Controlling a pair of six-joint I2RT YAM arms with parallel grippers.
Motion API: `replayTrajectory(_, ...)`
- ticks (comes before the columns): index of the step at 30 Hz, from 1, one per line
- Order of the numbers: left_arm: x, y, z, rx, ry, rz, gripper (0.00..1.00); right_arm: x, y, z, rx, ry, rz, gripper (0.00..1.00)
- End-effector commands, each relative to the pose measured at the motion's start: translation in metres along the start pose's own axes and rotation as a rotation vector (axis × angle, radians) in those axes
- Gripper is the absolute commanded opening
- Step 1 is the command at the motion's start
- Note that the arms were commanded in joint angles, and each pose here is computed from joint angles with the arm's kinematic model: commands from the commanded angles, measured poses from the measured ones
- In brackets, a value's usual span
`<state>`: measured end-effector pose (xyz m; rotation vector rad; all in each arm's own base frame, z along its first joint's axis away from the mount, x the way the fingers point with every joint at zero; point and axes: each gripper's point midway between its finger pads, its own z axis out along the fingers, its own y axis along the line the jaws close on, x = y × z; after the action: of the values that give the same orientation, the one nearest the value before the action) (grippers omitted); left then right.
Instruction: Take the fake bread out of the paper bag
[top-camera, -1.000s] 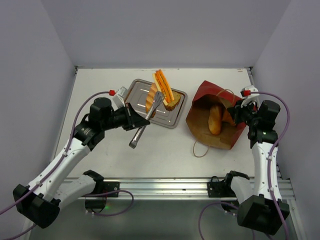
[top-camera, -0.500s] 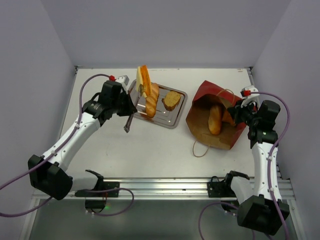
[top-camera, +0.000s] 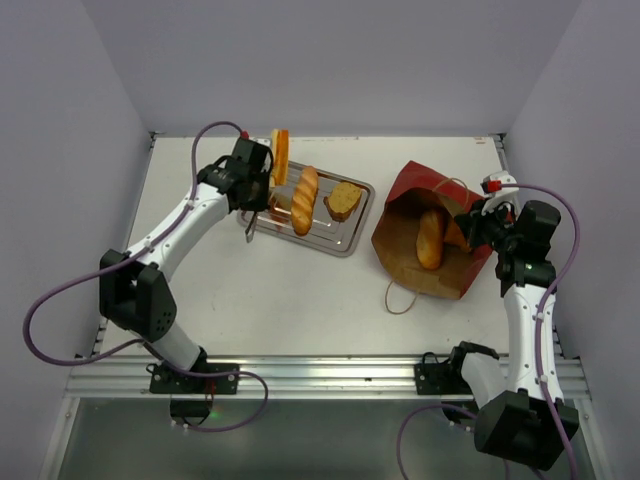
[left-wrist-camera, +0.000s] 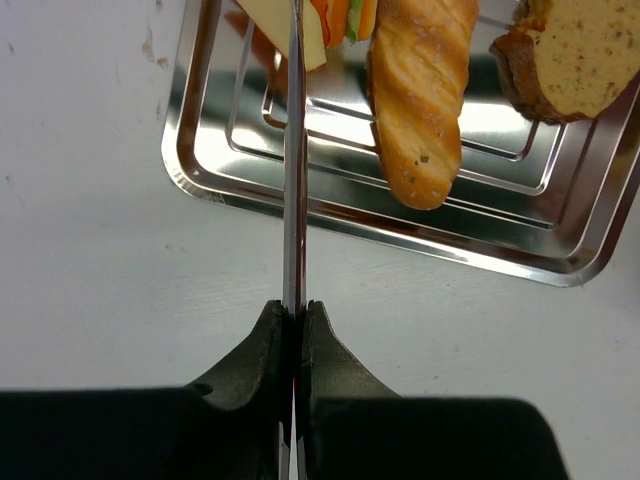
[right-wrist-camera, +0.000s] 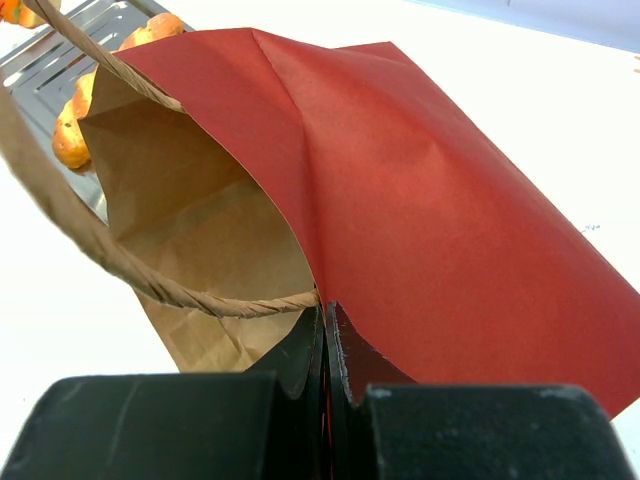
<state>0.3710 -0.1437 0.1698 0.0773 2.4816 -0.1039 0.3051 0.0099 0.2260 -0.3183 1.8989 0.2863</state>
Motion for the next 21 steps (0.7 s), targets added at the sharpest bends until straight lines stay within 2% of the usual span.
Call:
replayTrajectory(1,-0.035,0.012,-0.006,-0.07,-0.079,0.064,0.0,-0.011,0.001,-0.001,-0.007,-0.037,-0.019,0.01)
replayTrajectory(13,-0.021,0.017,0.025,-0.142,0.045,0.165,0.0,-0.01,0.001,-0.001,-0.008,-0.037,-0.021,0.01)
replayTrajectory(21,-0.011,-0.003,0.03,-0.115,0.086,0.226,0.02,-0.01,0.001,-0.001,-0.004,-0.035,-0.02,0.01)
